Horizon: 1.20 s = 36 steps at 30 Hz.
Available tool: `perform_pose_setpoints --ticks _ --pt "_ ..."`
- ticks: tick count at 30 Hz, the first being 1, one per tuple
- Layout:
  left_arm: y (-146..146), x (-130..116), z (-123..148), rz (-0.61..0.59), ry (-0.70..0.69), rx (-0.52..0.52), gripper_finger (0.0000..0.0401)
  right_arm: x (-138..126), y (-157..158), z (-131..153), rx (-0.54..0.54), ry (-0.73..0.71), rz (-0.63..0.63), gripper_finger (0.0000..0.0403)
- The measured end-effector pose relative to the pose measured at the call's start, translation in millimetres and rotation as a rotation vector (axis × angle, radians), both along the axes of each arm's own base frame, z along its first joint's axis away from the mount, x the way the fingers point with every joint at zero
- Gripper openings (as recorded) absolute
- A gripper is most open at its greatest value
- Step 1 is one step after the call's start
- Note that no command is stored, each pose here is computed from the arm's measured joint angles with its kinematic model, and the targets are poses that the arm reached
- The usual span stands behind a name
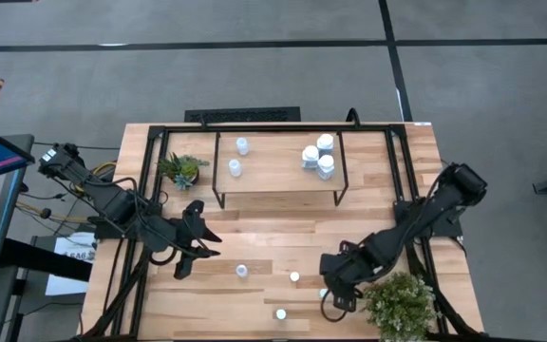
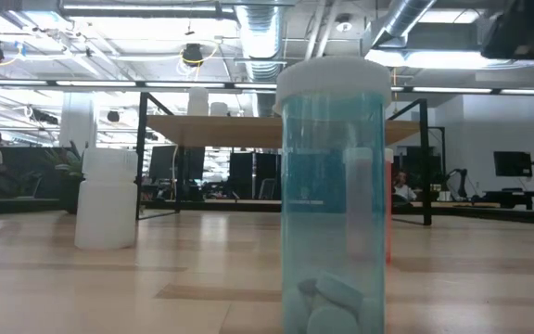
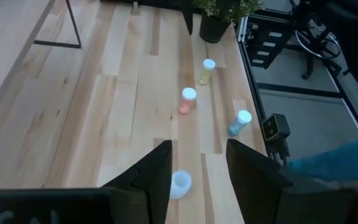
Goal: Pick and place medicine bottles onto shelf by color
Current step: Put the transparent pill bottle on the shelf aligned with the other transparent pill bottles
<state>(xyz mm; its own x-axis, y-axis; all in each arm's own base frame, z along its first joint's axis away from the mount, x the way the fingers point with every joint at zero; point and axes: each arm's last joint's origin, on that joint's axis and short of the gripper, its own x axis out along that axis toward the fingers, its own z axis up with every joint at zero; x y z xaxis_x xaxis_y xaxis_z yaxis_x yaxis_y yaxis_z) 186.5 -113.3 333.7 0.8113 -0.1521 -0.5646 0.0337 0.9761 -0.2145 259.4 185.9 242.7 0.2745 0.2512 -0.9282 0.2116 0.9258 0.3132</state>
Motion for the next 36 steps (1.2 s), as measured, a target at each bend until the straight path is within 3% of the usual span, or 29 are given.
perform_pose_setpoints --ticks 9,18,29,36 --pt "0 1 0 0.016 -0.007 0.017 0.0137 22 20 -4 0.006 -0.005 0.111 0.0269" --pt "-16 15 -19 -0.067 0.092 0.02 0.0157 27 15 2 -0.019 -0.003 0.089 0.0269" --pt "-46 53 -85 -0.136 0.331 0.164 0.0269 23 12 0 -0.05 0.038 0.077 0.0269" --pt "-55 70 -127 -0.122 0.448 0.275 0.0294 22 11 0 -0.054 0.045 0.076 0.0269"
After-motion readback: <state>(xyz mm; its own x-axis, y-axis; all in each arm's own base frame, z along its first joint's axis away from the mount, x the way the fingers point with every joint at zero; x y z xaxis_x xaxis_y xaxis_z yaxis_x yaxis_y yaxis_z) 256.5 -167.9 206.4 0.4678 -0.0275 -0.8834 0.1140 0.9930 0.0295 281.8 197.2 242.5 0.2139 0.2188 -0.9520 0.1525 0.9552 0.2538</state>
